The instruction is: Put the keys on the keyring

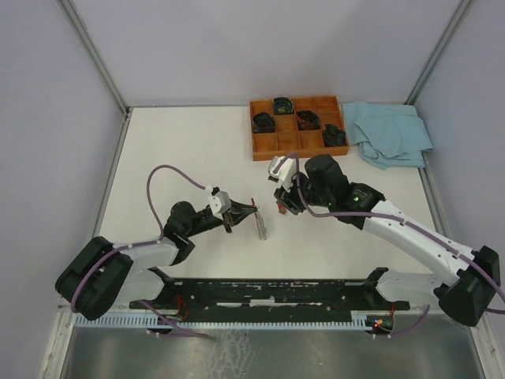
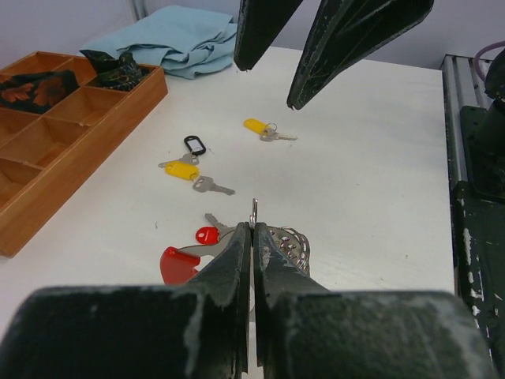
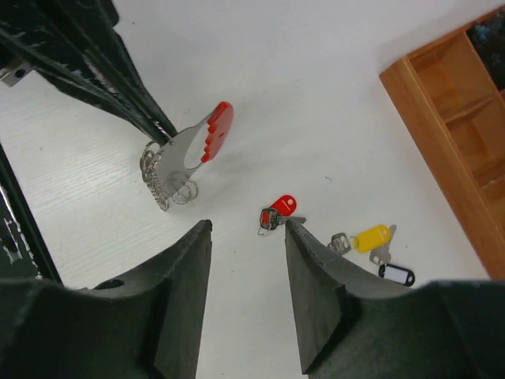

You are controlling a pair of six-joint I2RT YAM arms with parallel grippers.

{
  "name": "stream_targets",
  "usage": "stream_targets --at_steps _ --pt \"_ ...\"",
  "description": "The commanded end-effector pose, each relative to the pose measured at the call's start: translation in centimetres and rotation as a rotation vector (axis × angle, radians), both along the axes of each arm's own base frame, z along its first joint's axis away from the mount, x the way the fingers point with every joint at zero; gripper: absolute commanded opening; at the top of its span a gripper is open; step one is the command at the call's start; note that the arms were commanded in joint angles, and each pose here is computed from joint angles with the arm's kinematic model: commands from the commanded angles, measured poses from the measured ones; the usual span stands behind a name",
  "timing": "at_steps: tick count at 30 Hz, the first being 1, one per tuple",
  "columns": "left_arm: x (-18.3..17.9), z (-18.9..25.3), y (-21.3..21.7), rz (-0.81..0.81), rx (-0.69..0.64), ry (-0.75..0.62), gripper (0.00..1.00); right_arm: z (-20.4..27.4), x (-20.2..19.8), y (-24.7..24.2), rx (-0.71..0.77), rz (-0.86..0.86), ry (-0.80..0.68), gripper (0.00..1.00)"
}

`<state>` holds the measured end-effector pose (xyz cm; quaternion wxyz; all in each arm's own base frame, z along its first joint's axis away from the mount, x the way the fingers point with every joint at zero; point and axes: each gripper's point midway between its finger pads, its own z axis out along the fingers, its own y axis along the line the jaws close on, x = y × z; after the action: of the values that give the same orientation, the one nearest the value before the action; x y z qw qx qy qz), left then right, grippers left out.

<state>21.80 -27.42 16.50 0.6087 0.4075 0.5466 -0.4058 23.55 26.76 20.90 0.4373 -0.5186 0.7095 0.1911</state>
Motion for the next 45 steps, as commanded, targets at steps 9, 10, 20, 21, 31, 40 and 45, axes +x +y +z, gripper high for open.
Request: stream_targets --at_steps 9,10,20,21,31,40,45 --pt "2.4 2.2 2.4 0.215 -0.056 -0.072 0.03 -4.3 5.7 -1.5 0.089 -0.514 0.256 0.68" --pt "2.5 2.2 2.5 0.225 -0.059 -0.069 0.03 -5.0 6.1 -1.9 0.09 -0.553 0.28 0.67" --pt "2.7 1.5 2.9 0.254 -0.043 -0.056 0.03 -12.5 7.0 -2.6 -0.005 -0.697 0.539 0.55" --pt "2.7 1.5 3.0 0.255 -0.043 -0.055 0.03 -13.0 6.9 -2.3 -0.004 -0.702 0.564 0.53" --pt "3.1 1.2 3.2 0.279 -0.034 -0.044 0.03 -16.9 6.5 -1.7 -0.043 -0.767 0.684 0.43" --pt "3.1 0.9 3.2 0.278 -0.022 -0.037 0.03 -17.2 6.3 -1.6 -0.053 -0.761 0.7 0.19" --pt "3.0 0.9 3.1 0.272 -0.021 -0.036 0.03 -15.5 6.4 -2.3 -0.063 -0.76 0.66 0.02"
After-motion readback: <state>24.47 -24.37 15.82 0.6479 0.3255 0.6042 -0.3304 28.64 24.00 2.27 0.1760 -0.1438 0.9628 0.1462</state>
